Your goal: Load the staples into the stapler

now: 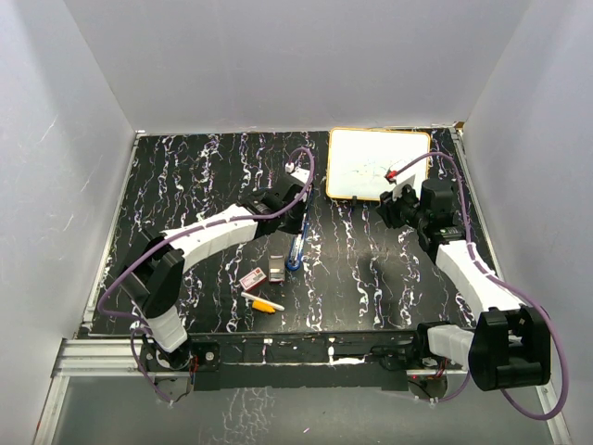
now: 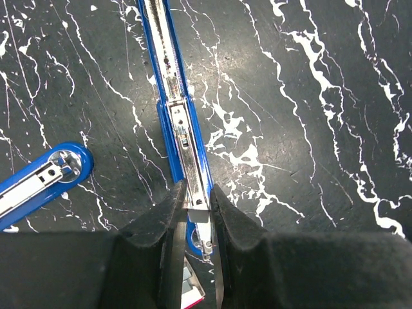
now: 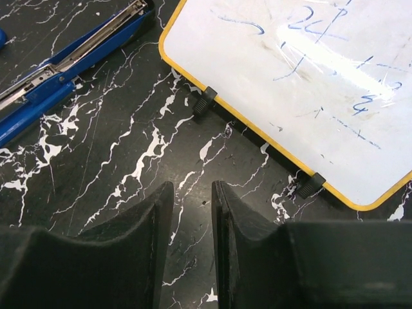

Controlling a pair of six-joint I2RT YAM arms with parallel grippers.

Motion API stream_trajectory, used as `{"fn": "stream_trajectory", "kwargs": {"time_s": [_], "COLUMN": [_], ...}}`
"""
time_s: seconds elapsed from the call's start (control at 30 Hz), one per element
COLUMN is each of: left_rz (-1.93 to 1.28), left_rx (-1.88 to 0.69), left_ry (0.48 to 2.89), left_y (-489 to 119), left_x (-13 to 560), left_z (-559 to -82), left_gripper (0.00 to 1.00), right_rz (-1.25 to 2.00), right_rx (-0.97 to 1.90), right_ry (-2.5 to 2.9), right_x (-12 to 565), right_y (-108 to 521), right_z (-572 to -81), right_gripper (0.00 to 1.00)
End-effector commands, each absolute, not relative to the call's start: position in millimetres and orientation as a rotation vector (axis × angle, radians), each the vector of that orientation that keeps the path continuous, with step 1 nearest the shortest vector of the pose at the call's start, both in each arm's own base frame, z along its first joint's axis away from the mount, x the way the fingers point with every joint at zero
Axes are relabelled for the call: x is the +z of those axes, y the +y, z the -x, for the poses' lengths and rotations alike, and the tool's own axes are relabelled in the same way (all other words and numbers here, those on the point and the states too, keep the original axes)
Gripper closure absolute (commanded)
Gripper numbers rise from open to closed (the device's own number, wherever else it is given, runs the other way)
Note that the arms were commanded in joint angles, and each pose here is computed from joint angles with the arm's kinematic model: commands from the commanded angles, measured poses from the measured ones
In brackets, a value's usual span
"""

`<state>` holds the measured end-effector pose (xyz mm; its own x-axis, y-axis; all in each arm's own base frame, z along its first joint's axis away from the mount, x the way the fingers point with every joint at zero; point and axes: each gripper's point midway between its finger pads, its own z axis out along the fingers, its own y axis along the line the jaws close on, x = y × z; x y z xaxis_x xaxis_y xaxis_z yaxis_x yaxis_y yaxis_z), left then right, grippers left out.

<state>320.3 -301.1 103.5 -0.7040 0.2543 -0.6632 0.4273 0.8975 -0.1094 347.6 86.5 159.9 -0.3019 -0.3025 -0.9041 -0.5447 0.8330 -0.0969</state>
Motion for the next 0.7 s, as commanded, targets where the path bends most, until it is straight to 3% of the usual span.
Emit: {"fn": "stream_trajectory", "kwargs": {"time_s": [0.0,0.67], "left_rz": [-0.366,-0.335], "left_rx": [-0.307,-0.141], "left_ry": [2.411,2.416], "left_y": [-301,-304], "left_x": [112,93], "left_z": [-324,-331], "left_gripper": [1.00,1.00], "right_rz": [0.616,0.597], "right_rx": [0.265,0.254], "right_ry": [1.872,1.859], "right_x": [168,173], "right_y": [83,73], "right_z": [-354,-353], "right_gripper": [0.67,0.64]}}
